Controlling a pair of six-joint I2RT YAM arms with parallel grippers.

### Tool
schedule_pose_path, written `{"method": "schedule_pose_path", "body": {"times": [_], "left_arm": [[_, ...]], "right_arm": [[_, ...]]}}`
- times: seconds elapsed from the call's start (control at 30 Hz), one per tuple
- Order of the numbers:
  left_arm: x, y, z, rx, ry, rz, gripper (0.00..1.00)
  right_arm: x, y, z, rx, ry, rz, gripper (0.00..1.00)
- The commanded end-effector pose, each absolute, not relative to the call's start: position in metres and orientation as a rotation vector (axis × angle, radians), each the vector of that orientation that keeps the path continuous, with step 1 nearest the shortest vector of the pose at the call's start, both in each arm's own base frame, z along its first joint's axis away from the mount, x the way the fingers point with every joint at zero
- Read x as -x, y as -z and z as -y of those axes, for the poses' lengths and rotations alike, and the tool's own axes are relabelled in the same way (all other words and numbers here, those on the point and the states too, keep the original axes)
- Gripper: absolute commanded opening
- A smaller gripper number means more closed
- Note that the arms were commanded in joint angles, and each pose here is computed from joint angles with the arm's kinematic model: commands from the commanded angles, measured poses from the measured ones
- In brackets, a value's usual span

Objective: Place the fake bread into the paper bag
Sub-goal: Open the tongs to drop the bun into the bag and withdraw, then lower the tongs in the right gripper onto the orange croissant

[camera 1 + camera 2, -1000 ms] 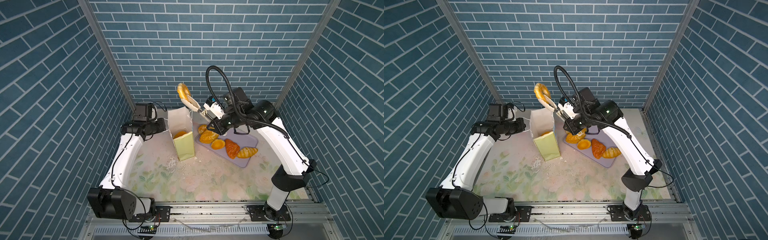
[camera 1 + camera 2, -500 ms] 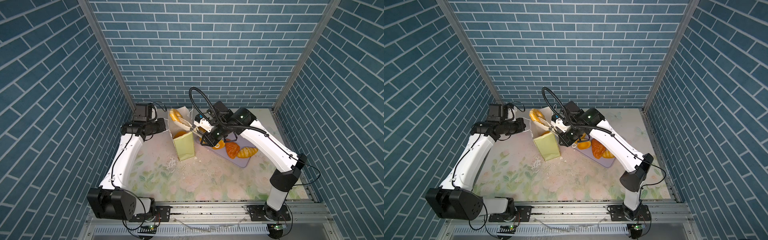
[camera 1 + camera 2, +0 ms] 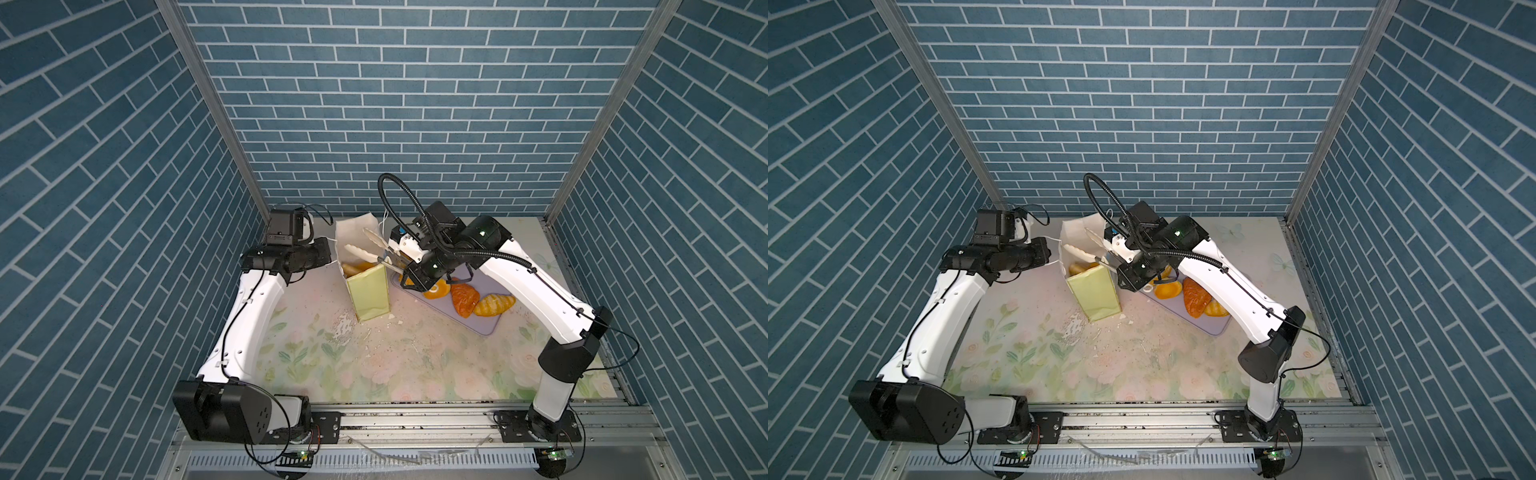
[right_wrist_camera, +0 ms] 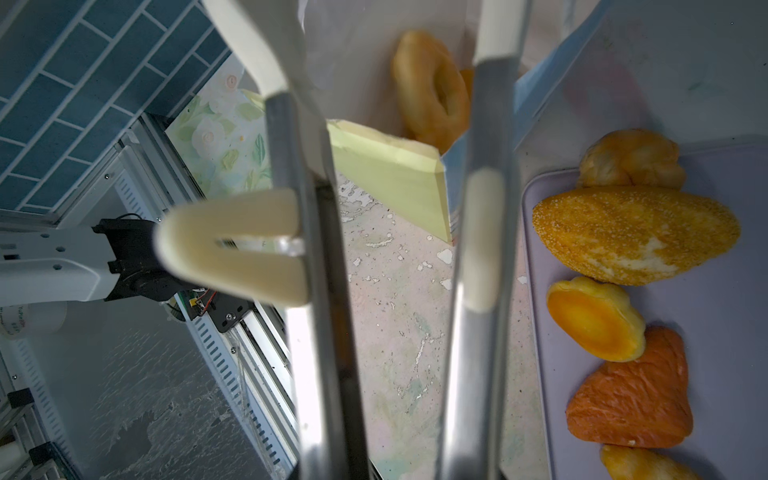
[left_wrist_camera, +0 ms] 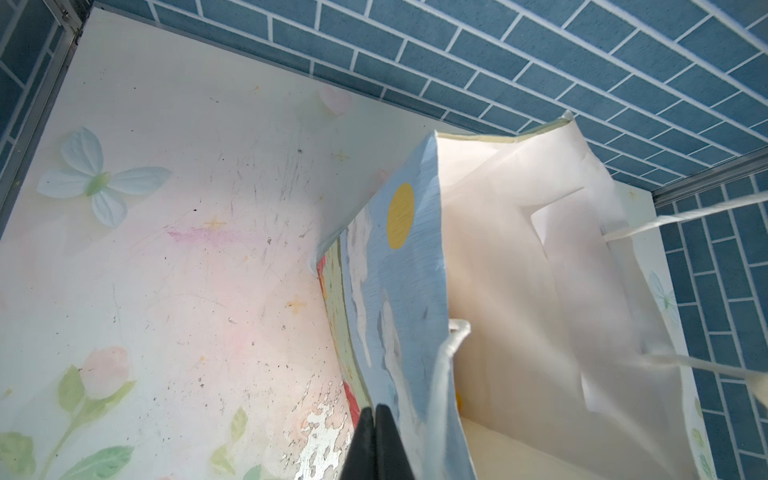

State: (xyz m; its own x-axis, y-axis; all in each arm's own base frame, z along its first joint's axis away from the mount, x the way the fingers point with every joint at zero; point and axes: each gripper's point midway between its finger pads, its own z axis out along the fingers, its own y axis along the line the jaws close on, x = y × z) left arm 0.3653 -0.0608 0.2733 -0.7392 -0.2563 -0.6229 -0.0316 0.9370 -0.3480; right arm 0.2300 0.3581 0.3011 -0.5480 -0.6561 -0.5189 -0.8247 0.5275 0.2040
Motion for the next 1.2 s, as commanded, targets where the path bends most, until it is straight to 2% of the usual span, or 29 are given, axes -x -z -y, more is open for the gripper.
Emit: {"method": "schedule_pose_path", "body": {"times": [0.0, 0.27, 0.43, 0.6, 0.83, 1.17], "left_arm": [[-0.361, -0.275, 0.059, 0.194, 0.408, -2.374, 0.07], [-0.361, -0.280, 0.059, 0.191, 0.408, -2.359, 0.06], [-0.360, -0.284, 0.060, 0.185, 0.410, -2.351, 0.06], [-0.359, -0.276, 0.059, 0.183, 0.405, -2.366, 0.06], [-0.357, -0.277, 0.061, 0.174, 0.414, -2.362, 0.06], [-0.356, -0.278, 0.061, 0.172, 0.420, -2.361, 0.06]], "right_arm": [[-0.234, -0.315, -0.359, 1.211, -0.595, -2.343, 0.37], [-0.243, -0.357, -0.339, 1.145, -0.523, -2.224, 0.37], [-0.255, -0.373, -0.301, 1.003, -0.456, -2.233, 0.36], [-0.263, -0.367, -0.255, 0.849, -0.401, -2.309, 0.36], [-0.258, -0.327, -0.189, 0.611, -0.332, -2.476, 0.36], [-0.236, -0.240, -0.150, 0.370, -0.317, -2.748, 0.36]]}}
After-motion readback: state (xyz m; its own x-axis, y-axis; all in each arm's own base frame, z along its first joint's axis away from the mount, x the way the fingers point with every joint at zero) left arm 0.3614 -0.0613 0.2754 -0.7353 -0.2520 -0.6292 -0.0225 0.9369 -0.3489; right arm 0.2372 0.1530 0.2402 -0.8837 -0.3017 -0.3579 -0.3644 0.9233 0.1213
